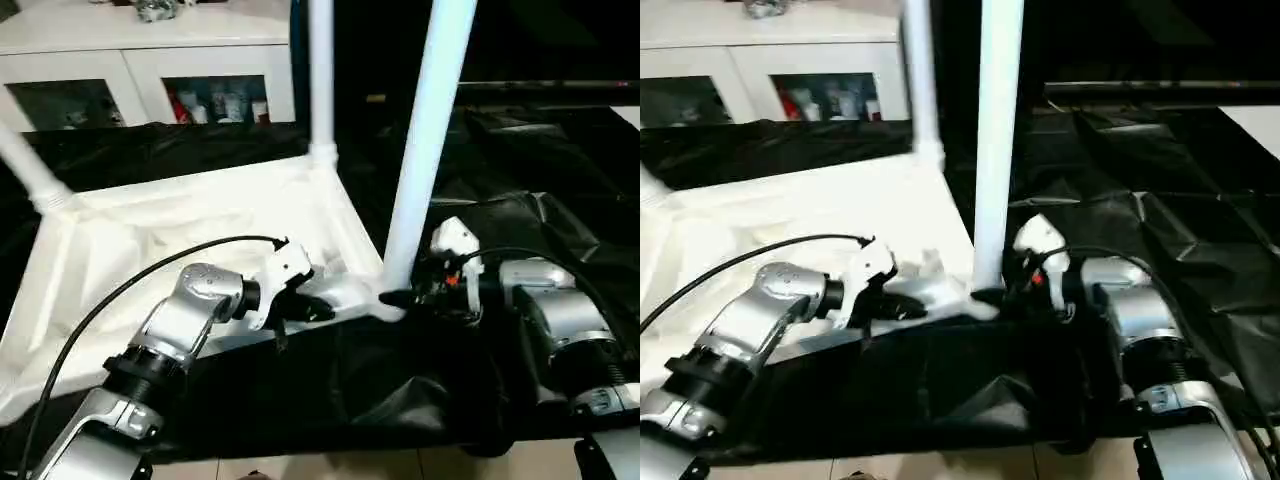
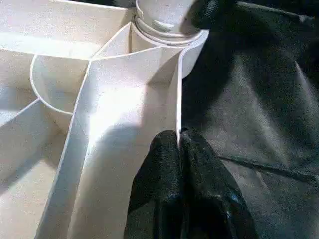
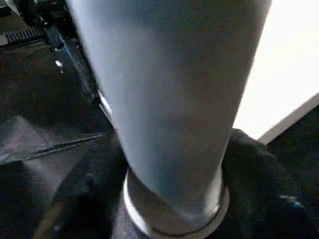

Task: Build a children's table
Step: Rotate leg to tighten

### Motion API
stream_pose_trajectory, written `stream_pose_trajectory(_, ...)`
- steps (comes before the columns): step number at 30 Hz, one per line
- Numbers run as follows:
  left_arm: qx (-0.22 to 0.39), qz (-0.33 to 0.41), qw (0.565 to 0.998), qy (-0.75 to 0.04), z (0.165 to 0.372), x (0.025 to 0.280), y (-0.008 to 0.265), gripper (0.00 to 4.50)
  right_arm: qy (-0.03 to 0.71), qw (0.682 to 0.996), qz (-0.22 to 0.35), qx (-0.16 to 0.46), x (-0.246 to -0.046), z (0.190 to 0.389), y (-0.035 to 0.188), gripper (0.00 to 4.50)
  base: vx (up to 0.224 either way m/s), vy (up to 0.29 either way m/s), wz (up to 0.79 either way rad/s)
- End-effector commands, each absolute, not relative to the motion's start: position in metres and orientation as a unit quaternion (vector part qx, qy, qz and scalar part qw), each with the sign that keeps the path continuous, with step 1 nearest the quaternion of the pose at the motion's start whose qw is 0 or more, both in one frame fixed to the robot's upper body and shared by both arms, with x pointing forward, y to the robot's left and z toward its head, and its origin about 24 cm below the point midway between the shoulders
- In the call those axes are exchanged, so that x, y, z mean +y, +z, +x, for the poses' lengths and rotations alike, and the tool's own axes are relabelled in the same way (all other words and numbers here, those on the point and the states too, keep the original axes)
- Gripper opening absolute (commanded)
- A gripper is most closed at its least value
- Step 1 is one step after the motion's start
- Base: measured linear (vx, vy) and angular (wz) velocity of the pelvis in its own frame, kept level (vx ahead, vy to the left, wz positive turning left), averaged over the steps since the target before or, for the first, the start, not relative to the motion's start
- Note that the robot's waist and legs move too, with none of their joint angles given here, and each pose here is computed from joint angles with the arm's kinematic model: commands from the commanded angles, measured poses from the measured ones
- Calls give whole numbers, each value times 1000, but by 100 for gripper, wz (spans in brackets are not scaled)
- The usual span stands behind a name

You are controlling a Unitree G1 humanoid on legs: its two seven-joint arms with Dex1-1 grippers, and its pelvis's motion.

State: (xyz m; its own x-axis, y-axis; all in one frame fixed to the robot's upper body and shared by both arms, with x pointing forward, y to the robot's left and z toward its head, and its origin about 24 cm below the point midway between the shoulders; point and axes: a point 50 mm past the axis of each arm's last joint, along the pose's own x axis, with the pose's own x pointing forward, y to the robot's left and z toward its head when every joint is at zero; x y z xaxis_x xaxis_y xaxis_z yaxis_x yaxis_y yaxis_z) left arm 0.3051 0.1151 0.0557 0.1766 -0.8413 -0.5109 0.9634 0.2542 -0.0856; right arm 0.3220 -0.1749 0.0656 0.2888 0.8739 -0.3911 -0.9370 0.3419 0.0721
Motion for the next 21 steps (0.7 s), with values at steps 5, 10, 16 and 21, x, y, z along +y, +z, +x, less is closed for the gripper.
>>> stream_pose_trajectory(5, 264, 129, 738, -607, 296, 115, 45, 0, 602, 772, -75, 191, -166, 319, 64, 243, 0, 0, 0)
stream_pose_trajectory(10, 268, 128, 741, -602, 297, 116, 44, 0, 608, 767, -69, 194, -166, 316, 62, 215, 0, 0, 0)
stream_pose_trajectory(16, 264, 125, 810, -508, 317, 117, 43, 0, 534, 822, -44, 190, -161, 317, 46, 210, 0, 0, 0)
stream_pose_trajectory(21, 262, 110, 859, -425, 334, 109, 43, 0, 368, 906, 1, 206, -150, 327, 18, 204, 0, 0, 0)
